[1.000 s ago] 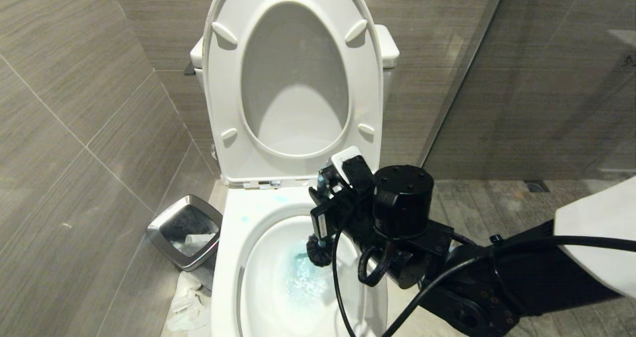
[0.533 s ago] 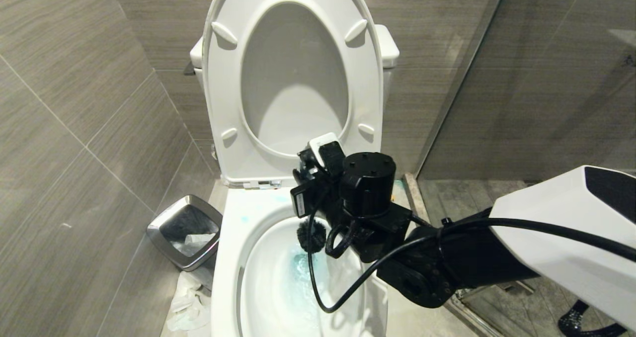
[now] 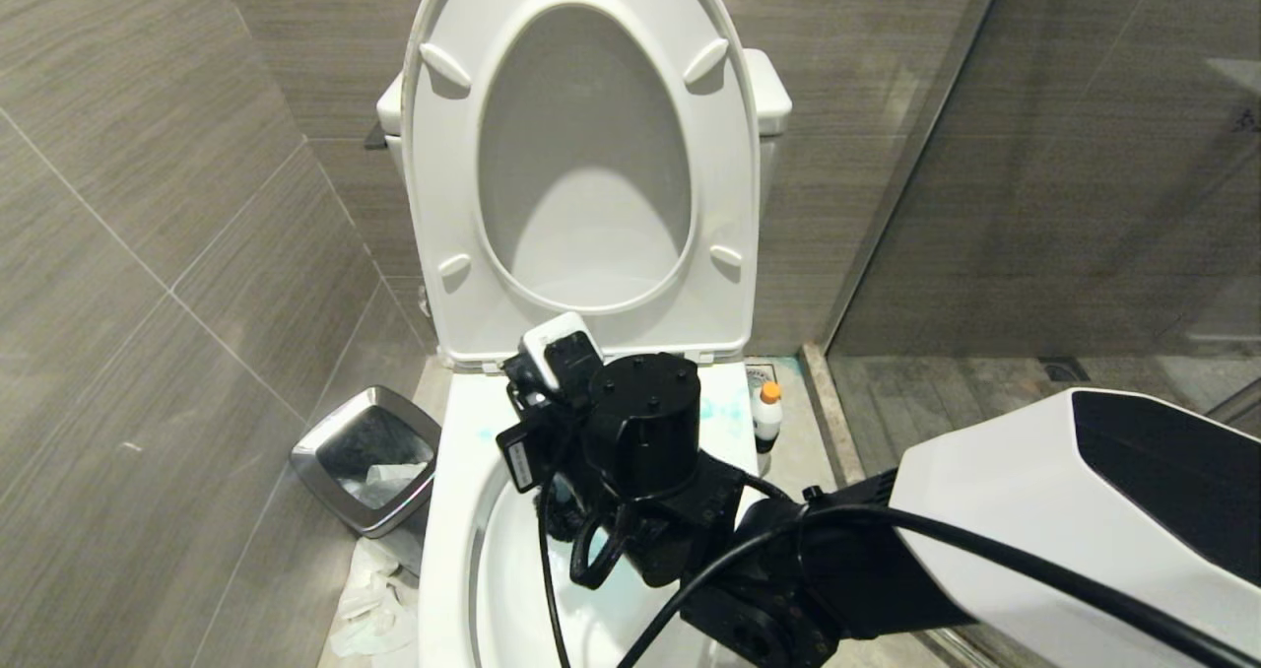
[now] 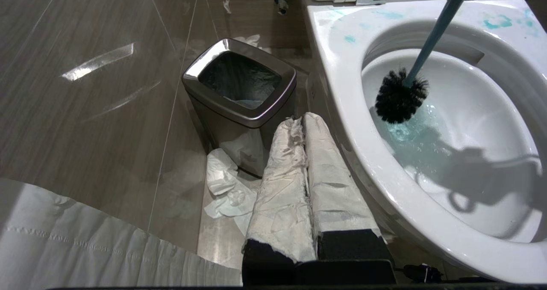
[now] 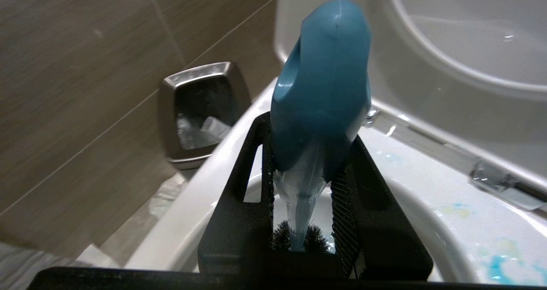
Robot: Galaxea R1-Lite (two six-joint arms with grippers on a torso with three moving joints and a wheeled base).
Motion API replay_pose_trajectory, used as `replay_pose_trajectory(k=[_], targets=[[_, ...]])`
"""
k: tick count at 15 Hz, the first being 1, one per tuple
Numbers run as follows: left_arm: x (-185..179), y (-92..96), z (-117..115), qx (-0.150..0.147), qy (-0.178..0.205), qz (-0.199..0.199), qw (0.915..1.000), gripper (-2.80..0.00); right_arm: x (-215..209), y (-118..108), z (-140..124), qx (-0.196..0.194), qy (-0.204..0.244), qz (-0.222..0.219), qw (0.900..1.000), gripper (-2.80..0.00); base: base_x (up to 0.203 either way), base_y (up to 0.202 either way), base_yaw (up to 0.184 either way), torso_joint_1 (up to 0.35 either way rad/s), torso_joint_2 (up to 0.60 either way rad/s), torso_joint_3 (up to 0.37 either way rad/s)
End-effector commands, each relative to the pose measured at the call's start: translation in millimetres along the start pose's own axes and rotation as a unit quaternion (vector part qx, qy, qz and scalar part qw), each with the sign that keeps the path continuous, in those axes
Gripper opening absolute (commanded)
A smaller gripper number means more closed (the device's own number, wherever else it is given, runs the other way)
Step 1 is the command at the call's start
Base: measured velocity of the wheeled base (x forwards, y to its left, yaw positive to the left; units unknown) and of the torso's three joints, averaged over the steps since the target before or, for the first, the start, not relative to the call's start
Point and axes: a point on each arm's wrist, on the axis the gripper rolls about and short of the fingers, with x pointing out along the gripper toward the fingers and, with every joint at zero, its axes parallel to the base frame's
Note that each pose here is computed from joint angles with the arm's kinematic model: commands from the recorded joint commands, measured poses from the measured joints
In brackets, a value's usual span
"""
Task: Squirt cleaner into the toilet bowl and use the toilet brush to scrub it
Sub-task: Scrub the toilet bowl
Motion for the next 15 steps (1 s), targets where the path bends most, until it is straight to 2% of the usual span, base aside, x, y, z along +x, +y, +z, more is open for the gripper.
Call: replay_pose_trajectory(k=[1, 5, 9, 11, 15], targets=[[0.2, 0.0, -0.4, 0.000, 0.001, 0.000, 1.0000, -2.80, -9.8, 22.0, -3.5, -0.002, 0.005, 0.024, 1.000, -2.80, 0.000, 0.000, 0.000, 0.000, 0.00, 0.000], [0.2, 0.0, -0.4, 0.000, 0.001, 0.000, 1.0000, -2.80, -39.9, 48.0, -7.2, 0.004, 0.028, 0.056, 0.998, -2.80, 0.000, 0.000, 0.000, 0.000, 0.00, 0.000], [0.2, 0.0, -0.4, 0.000, 0.001, 0.000, 1.0000, -2.80, -91.6, 57.6, -5.9, 0.020, 0.056, 0.078, 0.995, -2.80, 0.000, 0.000, 0.000, 0.000, 0.00, 0.000], [0.2, 0.0, -0.4, 0.000, 0.001, 0.000, 1.0000, -2.80, -113.9, 52.0, 0.4, 0.029, 0.053, 0.076, 0.995, -2.80, 0.000, 0.000, 0.000, 0.000, 0.00, 0.000], [0.2, 0.0, -0.4, 0.000, 0.001, 0.000, 1.0000, -2.80, -155.4, 25.7, 2.4, 0.040, 0.056, 0.064, 0.996, -2.80, 0.000, 0.000, 0.000, 0.000, 0.00, 0.000]])
